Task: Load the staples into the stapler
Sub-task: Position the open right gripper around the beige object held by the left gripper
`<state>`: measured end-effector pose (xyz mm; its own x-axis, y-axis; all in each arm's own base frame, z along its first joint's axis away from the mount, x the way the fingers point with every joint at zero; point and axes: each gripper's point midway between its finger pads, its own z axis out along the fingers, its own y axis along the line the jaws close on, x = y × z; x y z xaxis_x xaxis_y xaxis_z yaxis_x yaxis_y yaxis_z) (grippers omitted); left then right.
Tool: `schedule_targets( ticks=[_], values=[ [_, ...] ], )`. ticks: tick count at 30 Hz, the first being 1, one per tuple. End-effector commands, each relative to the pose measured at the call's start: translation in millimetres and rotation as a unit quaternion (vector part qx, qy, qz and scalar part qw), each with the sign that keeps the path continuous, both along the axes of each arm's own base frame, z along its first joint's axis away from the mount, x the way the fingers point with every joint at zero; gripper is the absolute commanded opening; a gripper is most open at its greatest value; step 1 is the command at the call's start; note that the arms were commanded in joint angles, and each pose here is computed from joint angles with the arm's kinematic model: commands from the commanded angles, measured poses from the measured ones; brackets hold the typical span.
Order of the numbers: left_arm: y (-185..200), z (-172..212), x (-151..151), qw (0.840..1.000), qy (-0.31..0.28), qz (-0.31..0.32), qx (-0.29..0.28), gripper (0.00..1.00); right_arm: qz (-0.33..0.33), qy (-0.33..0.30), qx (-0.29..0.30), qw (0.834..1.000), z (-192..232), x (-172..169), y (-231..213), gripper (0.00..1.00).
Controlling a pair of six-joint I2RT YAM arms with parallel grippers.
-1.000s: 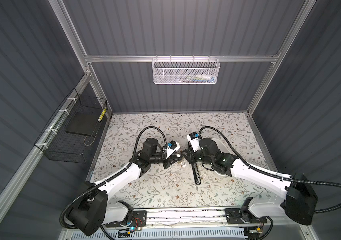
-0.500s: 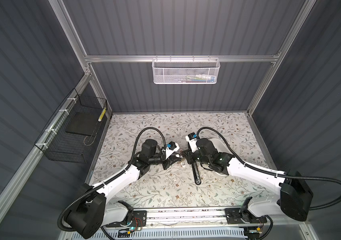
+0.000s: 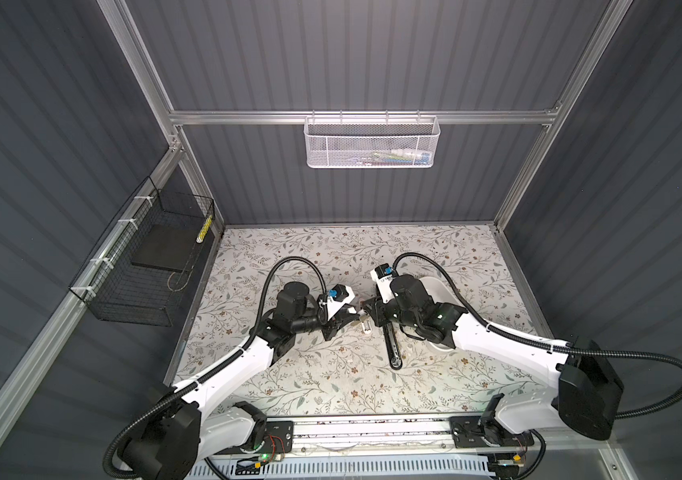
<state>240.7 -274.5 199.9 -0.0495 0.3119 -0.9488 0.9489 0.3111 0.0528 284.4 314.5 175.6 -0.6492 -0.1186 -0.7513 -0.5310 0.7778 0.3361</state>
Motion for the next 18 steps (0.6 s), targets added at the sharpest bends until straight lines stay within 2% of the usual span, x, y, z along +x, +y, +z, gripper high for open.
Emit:
schedule_targets(
  ticks=[1,11,18],
  values=[
    [0.4,25.8,-0.3,0.998,-0.047,0.007,-0.035,0.00,0.002,0.012,-0.020,1.000,-8.3,-2.2,0.6,0.25],
    [4.7,35.1,-5.4,0.997,-0.067,0.010,-0.047,0.00,0.006,0.008,-0.021,1.000,-6.6,-3.1,0.5,0.30],
    [10.5,41.4,-10.2,0.993,-0.094,0.017,-0.063,0.00,-0.005,-0.013,-0.030,0.999,-2.9,1.2,-4.8,0.38]
  ],
)
